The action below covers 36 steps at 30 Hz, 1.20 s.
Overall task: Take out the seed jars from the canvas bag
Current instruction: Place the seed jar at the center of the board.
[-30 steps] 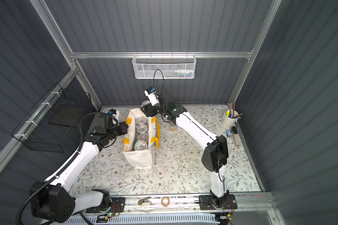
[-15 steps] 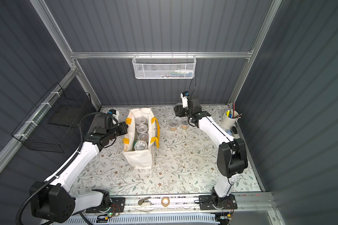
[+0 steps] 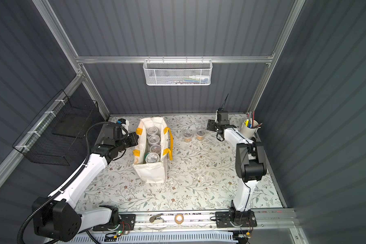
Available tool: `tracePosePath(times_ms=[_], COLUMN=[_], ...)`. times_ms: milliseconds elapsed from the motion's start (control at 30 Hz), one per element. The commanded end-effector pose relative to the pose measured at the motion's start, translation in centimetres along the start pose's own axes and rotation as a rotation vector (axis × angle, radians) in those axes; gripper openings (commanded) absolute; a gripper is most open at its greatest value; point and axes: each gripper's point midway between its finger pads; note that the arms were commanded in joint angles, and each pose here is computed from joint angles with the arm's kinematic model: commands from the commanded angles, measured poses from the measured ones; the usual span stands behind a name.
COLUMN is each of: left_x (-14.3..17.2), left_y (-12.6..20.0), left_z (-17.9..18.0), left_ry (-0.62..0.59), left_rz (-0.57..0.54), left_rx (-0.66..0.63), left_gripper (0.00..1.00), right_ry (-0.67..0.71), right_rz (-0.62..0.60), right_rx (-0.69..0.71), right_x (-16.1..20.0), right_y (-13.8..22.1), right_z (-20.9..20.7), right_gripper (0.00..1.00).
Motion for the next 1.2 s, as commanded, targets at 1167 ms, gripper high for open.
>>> tracePosePath(times_ms=[1167], left_x=[0.7], left_y=[-0.3], left_z=[0.3], left_ry=[0.004], left_rz=[0.045], left_rx=[-0.012], left_gripper=[0.00], right_ry=[0.093], right_rz=[-0.111], right_rx=[-0.202], right_x=[-3.1], right_y=[8.0], right_z=[8.8], right_gripper=[0.89])
Point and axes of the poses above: each gripper's point midway between its finger pads, its own y axis back along the fingers, its own z axis along the line the jaws close on, x = y × z, and after that the axes turned 7 degrees about -y, right-handed
